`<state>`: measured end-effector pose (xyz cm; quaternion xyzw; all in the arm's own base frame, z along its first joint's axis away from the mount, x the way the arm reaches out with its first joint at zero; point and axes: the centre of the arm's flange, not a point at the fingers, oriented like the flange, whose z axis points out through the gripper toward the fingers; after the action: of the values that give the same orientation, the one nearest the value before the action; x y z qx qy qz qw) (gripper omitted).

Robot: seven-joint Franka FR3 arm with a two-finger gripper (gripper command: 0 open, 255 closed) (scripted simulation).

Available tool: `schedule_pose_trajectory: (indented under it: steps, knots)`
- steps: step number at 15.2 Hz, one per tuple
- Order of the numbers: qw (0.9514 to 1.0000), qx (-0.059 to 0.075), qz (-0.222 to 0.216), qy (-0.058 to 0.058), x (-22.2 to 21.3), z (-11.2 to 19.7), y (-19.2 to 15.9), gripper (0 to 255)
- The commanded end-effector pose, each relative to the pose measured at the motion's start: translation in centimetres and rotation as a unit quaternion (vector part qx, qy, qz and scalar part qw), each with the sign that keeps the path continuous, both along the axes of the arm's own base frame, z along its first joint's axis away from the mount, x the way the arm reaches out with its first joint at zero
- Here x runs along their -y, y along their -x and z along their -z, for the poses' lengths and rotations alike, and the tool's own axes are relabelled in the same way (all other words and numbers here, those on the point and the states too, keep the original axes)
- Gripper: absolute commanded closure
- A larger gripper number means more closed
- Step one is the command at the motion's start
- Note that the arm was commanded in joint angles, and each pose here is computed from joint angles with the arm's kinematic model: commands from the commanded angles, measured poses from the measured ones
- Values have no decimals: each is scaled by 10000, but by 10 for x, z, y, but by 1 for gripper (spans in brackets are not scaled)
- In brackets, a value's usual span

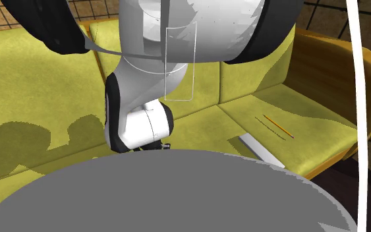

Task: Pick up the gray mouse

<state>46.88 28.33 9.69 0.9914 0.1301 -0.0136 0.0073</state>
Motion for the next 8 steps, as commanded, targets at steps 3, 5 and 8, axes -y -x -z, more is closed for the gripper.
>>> schedule_pose_trajectory:
  steps: [3,5,8]
  knots:
    - [10000,-7,-1,2,0,2,0,255]
    - [10000,-7,-1,2,0,2,0,255]
    - [10000,-7,-1,1,0,2,1,255]
